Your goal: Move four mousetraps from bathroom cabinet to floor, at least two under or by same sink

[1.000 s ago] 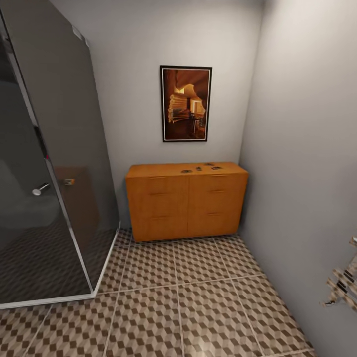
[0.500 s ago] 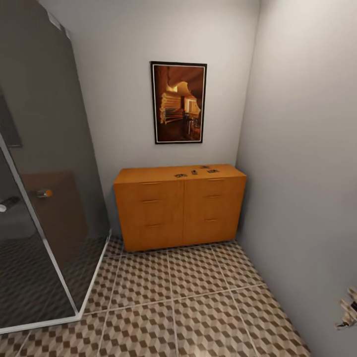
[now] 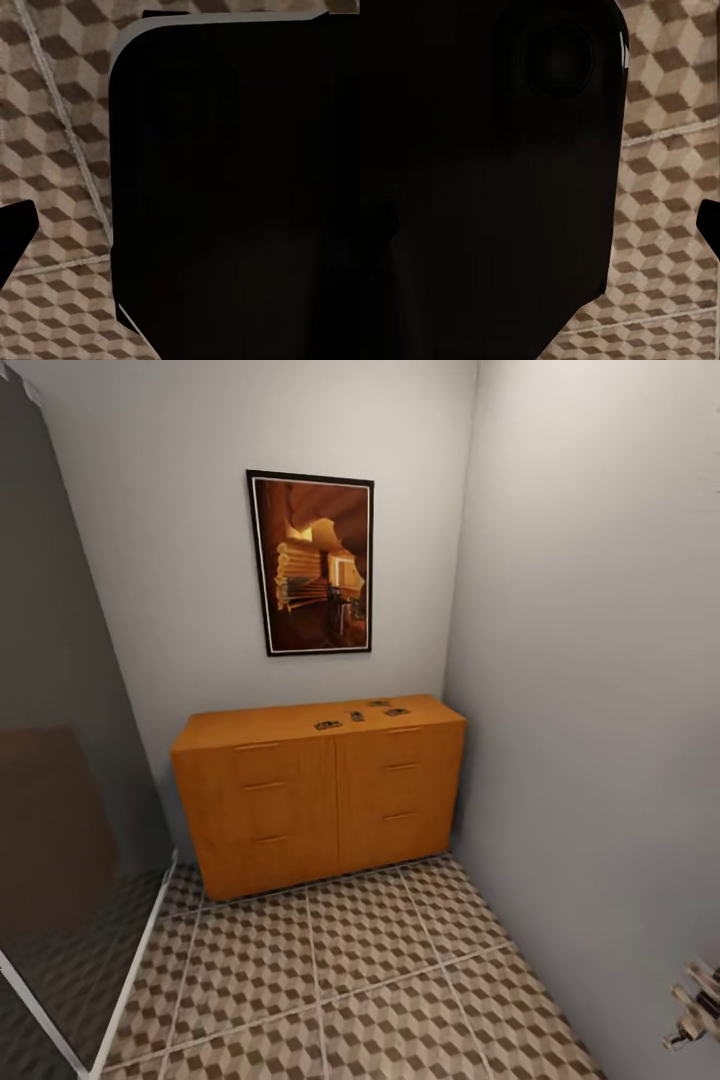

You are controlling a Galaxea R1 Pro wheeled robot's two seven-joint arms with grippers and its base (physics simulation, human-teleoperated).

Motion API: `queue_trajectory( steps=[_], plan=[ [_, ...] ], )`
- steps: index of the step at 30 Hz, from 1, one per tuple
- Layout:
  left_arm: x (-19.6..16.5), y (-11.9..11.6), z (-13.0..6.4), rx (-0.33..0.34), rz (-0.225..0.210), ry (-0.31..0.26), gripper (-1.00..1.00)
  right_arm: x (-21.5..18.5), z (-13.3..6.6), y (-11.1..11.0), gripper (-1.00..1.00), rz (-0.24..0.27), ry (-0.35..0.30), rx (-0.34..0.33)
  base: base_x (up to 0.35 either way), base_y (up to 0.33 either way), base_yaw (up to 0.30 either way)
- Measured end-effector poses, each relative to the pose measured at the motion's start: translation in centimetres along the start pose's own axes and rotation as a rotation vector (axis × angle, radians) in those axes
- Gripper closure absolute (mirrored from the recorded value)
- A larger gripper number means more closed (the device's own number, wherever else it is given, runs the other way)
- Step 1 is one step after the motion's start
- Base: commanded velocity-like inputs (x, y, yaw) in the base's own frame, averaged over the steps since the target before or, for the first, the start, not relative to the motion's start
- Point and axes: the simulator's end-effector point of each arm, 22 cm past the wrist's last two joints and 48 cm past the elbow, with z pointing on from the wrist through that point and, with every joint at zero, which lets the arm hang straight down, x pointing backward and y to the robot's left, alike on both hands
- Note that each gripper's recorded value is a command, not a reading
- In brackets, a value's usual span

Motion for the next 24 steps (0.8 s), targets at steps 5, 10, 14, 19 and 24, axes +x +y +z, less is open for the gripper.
queue_trajectory(
  steps=[5,10,14,19,24],
  plan=[
    [0.00,0.07,0.00,-0.001,0.000,0.000,-1.00,0.01,0.00,0.00,-1.00,0.000,0.001,0.000,0.323,0.000,-0.083],
    [0.01,0.08,0.00,-0.001,0.000,0.000,-1.00,0.02,0.00,0.00,-1.00,0.001,0.001,0.000,0.322,0.000,-0.033],
    [0.03,0.06,0.00,-0.001,0.000,0.000,-1.00,0.02,0.00,0.00,-1.00,0.001,0.001,0.000,0.317,0.000,-0.011],
    [-0.01,0.10,0.00,-0.001,0.000,0.000,-1.00,0.02,0.00,0.00,-1.00,0.001,0.001,0.000,0.306,0.000,-0.002],
    [-0.01,0.12,0.00,-0.001,0.000,0.000,-1.00,0.02,0.00,0.00,-1.00,0.001,0.001,0.000,0.296,0.000,-0.001]
  ],
)
